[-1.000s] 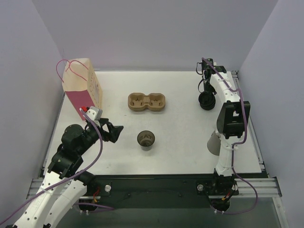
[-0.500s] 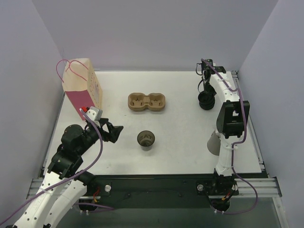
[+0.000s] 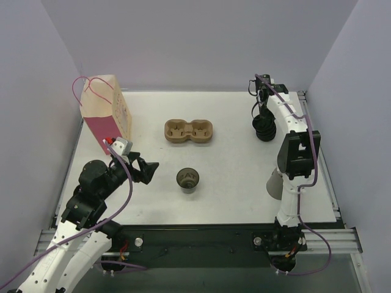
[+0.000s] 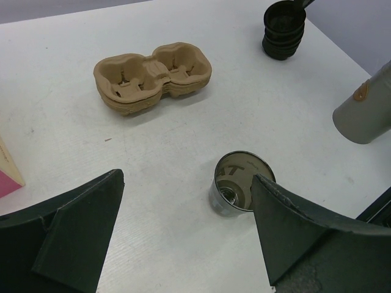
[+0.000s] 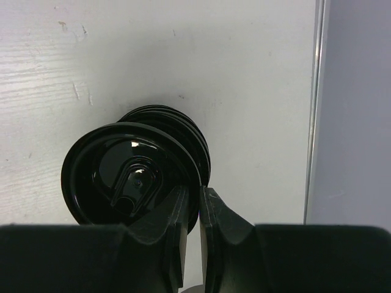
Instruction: Pack the takeout coffee
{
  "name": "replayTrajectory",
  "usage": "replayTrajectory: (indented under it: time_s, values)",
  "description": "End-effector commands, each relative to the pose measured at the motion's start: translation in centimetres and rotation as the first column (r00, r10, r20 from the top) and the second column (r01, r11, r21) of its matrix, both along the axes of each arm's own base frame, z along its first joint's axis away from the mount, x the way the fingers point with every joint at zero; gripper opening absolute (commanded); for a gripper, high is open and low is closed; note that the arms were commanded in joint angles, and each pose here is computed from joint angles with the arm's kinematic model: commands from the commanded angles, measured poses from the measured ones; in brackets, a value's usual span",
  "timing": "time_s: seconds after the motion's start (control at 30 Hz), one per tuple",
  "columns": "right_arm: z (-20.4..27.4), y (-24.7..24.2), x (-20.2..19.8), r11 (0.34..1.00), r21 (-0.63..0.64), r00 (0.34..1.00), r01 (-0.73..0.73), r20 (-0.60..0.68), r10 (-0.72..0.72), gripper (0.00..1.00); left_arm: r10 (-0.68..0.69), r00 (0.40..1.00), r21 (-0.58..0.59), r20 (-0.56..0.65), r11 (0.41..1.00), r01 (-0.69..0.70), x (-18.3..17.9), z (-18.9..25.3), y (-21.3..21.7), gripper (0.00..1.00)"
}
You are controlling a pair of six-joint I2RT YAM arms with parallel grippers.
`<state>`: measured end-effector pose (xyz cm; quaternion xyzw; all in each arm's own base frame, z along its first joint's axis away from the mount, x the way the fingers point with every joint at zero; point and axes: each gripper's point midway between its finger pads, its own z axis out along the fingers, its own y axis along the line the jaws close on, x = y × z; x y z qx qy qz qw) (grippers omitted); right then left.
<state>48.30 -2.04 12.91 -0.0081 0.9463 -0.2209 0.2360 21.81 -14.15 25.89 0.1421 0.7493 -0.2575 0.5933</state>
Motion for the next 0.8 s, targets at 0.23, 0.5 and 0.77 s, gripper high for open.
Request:
replayTrajectory:
  time_s: [0.23, 0.5, 0.77]
  values:
    - [8.2, 3.9, -2.4, 0.985, 0.168, 0.985, -0.028, 0.171, -0.001, 0.11, -0.08, 0.997, -0.076, -0.001, 0.994, 0.08, -0.6, 2.3, -1.7, 0.9]
    - [12.1, 17.1, -9.5, 0.627, 0.721, 0.95, -0.294, 0.294, 0.107, 0.1, -0.193, 0.975, -0.27, -0.107, 0.95, 0.158, -2.0, 8.0, -4.2, 0.76]
    - [19.6, 27.8, -17.8, 0.068, 0.866, 0.869, -0.495, 0.493, 0.048, 0.1, -0.382, 0.924, -0.546, 0.029, 0.768, 0.334, -3.2, 13.7, -7.5, 0.68]
